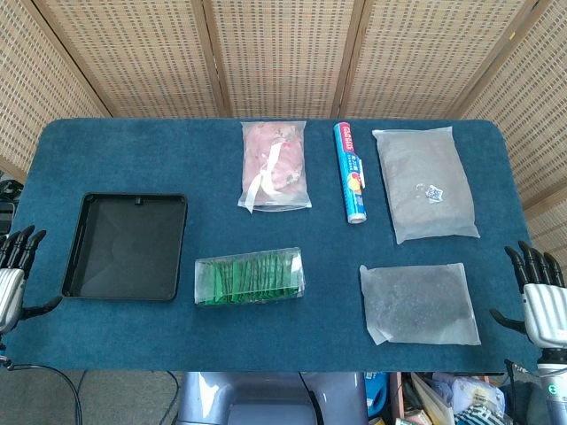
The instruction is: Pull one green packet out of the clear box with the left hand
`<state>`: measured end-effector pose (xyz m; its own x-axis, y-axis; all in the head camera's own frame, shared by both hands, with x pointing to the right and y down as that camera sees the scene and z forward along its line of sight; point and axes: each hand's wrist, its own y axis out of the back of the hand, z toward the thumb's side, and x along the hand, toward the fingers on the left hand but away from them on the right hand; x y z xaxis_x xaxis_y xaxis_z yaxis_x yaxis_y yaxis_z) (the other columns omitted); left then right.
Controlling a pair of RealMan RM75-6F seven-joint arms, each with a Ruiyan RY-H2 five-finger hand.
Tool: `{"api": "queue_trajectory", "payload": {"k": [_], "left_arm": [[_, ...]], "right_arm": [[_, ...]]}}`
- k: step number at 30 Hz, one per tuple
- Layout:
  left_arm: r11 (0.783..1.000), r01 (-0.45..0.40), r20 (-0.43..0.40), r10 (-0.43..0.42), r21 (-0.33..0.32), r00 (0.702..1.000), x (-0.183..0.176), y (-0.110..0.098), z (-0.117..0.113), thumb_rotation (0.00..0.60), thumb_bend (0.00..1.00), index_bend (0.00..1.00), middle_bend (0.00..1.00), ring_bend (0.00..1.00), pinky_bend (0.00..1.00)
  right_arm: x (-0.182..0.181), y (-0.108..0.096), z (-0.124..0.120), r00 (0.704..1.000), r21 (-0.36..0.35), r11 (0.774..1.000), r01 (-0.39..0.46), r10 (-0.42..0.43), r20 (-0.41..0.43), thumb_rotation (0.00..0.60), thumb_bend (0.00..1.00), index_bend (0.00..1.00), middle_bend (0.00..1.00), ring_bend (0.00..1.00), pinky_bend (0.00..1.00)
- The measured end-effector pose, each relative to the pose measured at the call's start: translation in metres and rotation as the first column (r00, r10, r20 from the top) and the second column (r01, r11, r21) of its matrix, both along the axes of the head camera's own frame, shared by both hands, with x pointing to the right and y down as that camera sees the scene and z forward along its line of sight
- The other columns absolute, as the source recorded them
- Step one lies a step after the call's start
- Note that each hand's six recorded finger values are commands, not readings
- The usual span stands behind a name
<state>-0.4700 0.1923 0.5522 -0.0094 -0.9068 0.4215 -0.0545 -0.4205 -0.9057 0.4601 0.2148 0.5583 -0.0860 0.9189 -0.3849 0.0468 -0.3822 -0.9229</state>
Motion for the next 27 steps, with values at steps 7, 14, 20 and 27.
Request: {"api": "queue_trajectory", "payload": {"k": [7,14,20,27], "left_arm": [[0.998,-0.057,-0.039,0.057,-0.004,0.998,0.015,-0.004,0.004,0.600,0.13,0.00,0.00,0.00,0.00],[0.964,-0.265,-0.161,0.258,-0.019,0.953,0.077,-0.020,0.020,0.600,0.13,0.00,0.00,0.00,0.00],[0.888,-0.456,-0.231,0.434,-0.052,0.871,0.148,-0.022,0.040,0.600,0.13,0.00,0.00,0.00,0.00],[0.788,-0.613,-0.214,0.590,-0.056,0.779,0.223,-0.018,0.054,0.600,0.13,0.00,0.00,0.00,0.00]], "right_arm": [[0.002,0.000,-0.001,1.000,0.001,1.000,-0.008,0.008,0.007,0.600,0.00,0.00,0.00,0.00,0.00],[0.001,-0.001,0.000,1.000,0.000,1.000,-0.008,0.008,0.009,0.600,0.00,0.00,0.00,0.00,0.00],[0.005,-0.002,0.003,1.000,-0.007,1.000,-0.021,0.021,0.000,0.600,0.00,0.00,0.00,0.00,0.00],[0.009,-0.003,0.005,0.999,-0.016,0.999,-0.033,0.033,0.000,0.600,0.00,0.00,0.00,0.00,0.00]]}}
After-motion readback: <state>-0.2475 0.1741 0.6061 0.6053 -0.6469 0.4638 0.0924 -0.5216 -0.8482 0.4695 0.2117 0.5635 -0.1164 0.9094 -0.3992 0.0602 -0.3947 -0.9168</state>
